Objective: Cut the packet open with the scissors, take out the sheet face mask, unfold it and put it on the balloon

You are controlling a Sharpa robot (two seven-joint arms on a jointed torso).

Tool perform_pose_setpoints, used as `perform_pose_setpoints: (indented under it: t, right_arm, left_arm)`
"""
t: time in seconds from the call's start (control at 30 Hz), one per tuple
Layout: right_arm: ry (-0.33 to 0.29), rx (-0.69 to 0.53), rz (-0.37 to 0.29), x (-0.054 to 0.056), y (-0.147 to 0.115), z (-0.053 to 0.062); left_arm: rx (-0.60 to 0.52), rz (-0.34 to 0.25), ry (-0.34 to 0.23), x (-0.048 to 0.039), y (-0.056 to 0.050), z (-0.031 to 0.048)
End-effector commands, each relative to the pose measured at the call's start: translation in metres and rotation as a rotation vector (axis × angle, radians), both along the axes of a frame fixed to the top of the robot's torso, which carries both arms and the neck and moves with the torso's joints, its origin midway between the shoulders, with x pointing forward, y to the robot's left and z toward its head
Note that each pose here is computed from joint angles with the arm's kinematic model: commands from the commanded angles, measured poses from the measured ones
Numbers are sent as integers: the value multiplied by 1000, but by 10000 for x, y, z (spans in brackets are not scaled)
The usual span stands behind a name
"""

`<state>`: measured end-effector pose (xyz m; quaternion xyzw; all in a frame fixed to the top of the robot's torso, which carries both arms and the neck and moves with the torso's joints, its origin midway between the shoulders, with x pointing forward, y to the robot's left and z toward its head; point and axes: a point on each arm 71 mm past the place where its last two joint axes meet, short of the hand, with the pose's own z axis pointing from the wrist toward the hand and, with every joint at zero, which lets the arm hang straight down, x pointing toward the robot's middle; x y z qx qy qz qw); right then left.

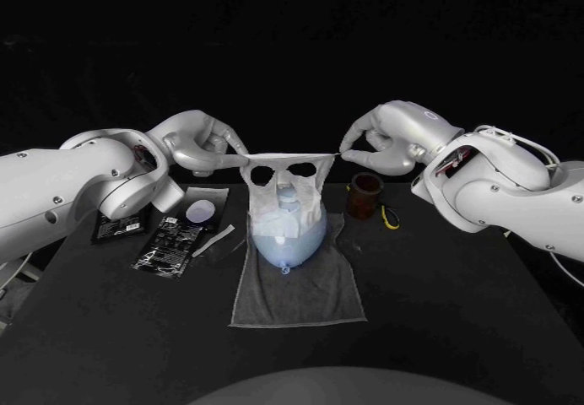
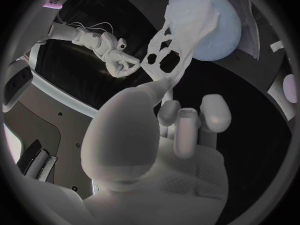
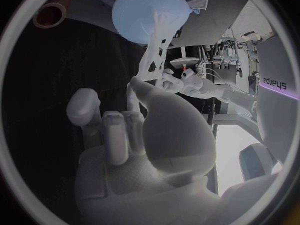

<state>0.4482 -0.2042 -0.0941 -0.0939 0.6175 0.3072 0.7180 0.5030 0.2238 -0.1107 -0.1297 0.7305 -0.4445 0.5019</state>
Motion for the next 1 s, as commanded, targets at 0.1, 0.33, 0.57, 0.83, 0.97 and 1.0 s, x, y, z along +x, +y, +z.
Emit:
perform_pose_setpoints:
  t: [0.1,0.33,0.57,0.83,0.97,1.0]
  right_arm:
    - [-17,10,-15,11,-13,26]
    - [-19,52,-21,16,-35,82]
    - [-3,100,-24,27,-47,138]
    - [21,129,-20,31,-24,161]
    - [31,133,-16,34,-1,160]
    - [33,134,-15,33,6,159]
  left_arm:
    - [4,13,-4,26,7,14]
    - [-14,-13,2,6,-27,23]
    - [-53,-36,-2,18,-31,184]
    - [-59,-53,-15,34,-65,329]
    - [-58,-61,-13,33,-97,346]
    - [-58,-62,-13,32,-104,349]
